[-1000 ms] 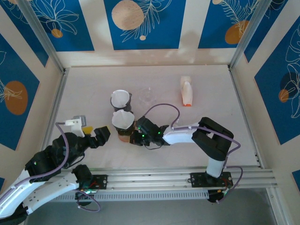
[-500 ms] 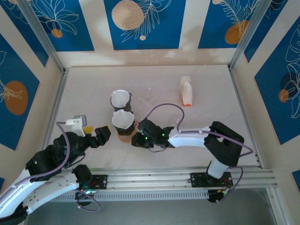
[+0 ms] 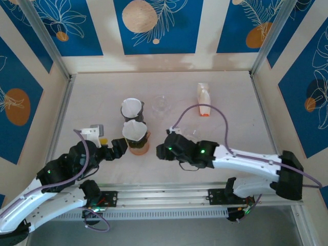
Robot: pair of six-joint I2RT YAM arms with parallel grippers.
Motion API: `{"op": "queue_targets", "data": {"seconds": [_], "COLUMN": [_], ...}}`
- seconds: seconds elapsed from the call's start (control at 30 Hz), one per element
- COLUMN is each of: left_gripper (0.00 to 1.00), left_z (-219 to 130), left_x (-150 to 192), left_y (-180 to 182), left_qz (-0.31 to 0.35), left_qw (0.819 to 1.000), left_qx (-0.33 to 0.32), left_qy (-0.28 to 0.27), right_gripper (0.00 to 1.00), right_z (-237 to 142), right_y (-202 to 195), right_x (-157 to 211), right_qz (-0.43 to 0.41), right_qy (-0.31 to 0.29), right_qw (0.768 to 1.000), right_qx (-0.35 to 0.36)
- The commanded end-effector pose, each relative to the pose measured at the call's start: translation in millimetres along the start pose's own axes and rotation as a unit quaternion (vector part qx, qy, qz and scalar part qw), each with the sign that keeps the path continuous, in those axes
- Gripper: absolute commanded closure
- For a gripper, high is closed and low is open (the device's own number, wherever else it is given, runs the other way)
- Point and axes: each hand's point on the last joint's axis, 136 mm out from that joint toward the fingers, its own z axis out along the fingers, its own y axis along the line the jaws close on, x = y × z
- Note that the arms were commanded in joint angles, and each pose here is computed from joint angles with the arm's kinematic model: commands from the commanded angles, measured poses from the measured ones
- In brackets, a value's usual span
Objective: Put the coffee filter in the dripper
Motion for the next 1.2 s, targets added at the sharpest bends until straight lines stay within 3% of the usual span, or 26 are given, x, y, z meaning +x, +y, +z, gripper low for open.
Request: {"op": "queue_targets", "data": {"seconds": [0.0,0.2,0.4,0.97,1.17], "left_gripper": [0.00,0.00,0.00,0.00,0.00], "left_z": [8,18,20,23,22], "left_x": [6,14,15,16,16], "left_y": [-4,-9,-10,-10,-9], "left_qz": [0.011,0.016,0.018,0.020,0.019], "left_qw": [1.000,0.999,0.999,0.999,0.999], "left_qx": [0.007,0.011,0.011,0.008,0.005], "left_qy": [0.013,0.030,0.032,0.036,0.035], "right_gripper": [0.43,0.41,0.41,0.41,0.46], "right_z": [-27,-43,-35,-2,9], "right_y": [-44,-101,-135,-162,-165], "right_x": [-20,-26,-22,-33,-30], "right_qz": [-0.015,0.066,0.149,0.197,0.197], "right_qy": [-0.036,-0.037,-0.022,0.004,0.026], "right_qw": [0.996,0.990,0.983,0.975,0.974], "right_qx": [0.076,0.116,0.105,0.105,0.106]}}
